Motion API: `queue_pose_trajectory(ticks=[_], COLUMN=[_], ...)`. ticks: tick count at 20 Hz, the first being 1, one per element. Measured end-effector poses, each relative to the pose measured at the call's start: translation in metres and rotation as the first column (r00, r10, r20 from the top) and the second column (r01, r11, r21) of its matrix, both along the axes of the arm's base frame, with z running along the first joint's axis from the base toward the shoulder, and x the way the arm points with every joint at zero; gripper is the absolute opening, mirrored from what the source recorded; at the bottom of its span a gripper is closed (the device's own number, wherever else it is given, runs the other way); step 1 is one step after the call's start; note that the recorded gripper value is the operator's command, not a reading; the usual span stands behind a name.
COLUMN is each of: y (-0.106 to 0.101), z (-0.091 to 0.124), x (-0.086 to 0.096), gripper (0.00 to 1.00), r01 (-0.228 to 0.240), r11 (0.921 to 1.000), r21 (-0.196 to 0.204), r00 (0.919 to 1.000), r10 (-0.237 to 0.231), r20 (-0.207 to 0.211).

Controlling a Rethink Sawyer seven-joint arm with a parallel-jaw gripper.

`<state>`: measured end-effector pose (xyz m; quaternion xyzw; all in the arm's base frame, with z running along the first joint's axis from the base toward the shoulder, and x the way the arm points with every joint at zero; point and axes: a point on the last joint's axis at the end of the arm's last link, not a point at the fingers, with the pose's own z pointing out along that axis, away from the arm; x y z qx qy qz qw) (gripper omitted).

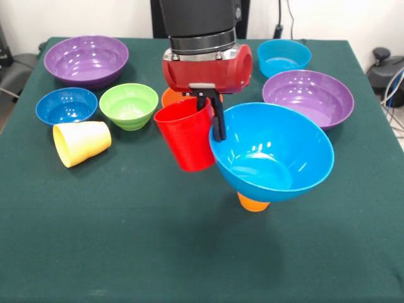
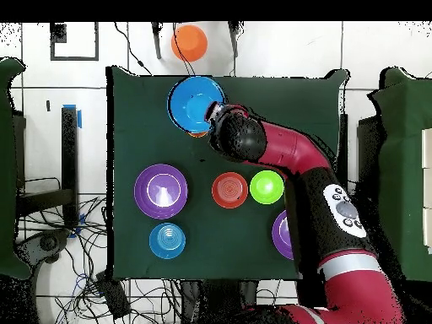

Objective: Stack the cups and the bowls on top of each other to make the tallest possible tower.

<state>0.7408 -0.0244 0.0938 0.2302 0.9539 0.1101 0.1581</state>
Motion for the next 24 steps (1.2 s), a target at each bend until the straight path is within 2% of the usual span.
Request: queue_pose_trajectory(ticks=[8, 24], y=[0.014, 0.009], z=[-0.003, 0.003], x=[-0.004, 0.006], gripper=[0.00, 0.00], r01=[-0.038, -0.034], r11=[0.9989, 0.9987], r21=[-0.027, -0.038], r00=[0.9993, 0.9992], r10=[0.038, 0.035], r20=[-0.003, 0.018])
